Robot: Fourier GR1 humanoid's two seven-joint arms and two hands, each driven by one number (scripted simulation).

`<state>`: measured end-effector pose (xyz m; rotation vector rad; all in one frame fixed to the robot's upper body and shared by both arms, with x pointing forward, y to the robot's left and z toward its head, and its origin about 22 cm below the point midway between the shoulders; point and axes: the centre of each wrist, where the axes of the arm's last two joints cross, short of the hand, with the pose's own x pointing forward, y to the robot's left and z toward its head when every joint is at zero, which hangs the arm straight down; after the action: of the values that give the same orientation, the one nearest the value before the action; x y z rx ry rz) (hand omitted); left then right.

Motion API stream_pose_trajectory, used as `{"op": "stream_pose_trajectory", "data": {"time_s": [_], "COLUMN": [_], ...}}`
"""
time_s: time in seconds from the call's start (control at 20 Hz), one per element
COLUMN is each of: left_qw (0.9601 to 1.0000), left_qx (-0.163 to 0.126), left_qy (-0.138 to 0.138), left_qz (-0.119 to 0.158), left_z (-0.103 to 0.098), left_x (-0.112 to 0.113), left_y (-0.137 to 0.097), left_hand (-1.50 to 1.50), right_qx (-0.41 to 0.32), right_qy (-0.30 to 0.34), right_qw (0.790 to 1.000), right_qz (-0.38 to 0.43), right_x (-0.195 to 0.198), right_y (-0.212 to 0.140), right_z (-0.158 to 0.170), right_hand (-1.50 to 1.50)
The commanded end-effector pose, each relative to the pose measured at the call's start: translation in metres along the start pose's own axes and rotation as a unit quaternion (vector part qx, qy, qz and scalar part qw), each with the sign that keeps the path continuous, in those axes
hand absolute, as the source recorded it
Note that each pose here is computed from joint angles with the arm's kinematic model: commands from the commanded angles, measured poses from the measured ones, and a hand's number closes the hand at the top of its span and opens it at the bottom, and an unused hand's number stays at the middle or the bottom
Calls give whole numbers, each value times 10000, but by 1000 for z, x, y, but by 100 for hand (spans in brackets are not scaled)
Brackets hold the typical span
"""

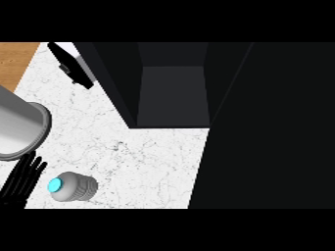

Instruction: Pick up the bottled water, place it into the cabinet and close the cabinet

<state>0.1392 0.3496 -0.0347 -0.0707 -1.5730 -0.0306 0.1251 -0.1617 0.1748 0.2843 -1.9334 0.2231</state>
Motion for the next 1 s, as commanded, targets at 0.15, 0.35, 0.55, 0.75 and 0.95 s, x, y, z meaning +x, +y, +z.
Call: {"op": "stream_pose_trajectory", "data": {"time_s": [0.15,0.35,0.55,0.75,0.95], "left_qw": [9998,9998,9996,9996,9993], "left_qx": [-129,-124,13,-16,56], "left_qy": [110,107,142,34,-153], "left_qz": [100,61,249,297,338], "left_z": [-2,-14,-33,-26,-41], "left_x": [-46,-67,-79,-101,-108], "left_y": [7,4,11,-9,6], "left_hand": [-150,-150,-150,-150,-150], "right_qx": [-191,-242,-275,-271,-313], "right_qy": [-204,-190,-252,-259,-273], "right_qw": [9991,9987,9986,9986,9988], "right_qz": [318,400,367,373,273], "right_x": [28,14,29,21,12], "right_y": [0,-10,-7,3,4], "right_z": [18,17,27,9,11], "right_hand": [-150,-150,-150,-150,-150]}}
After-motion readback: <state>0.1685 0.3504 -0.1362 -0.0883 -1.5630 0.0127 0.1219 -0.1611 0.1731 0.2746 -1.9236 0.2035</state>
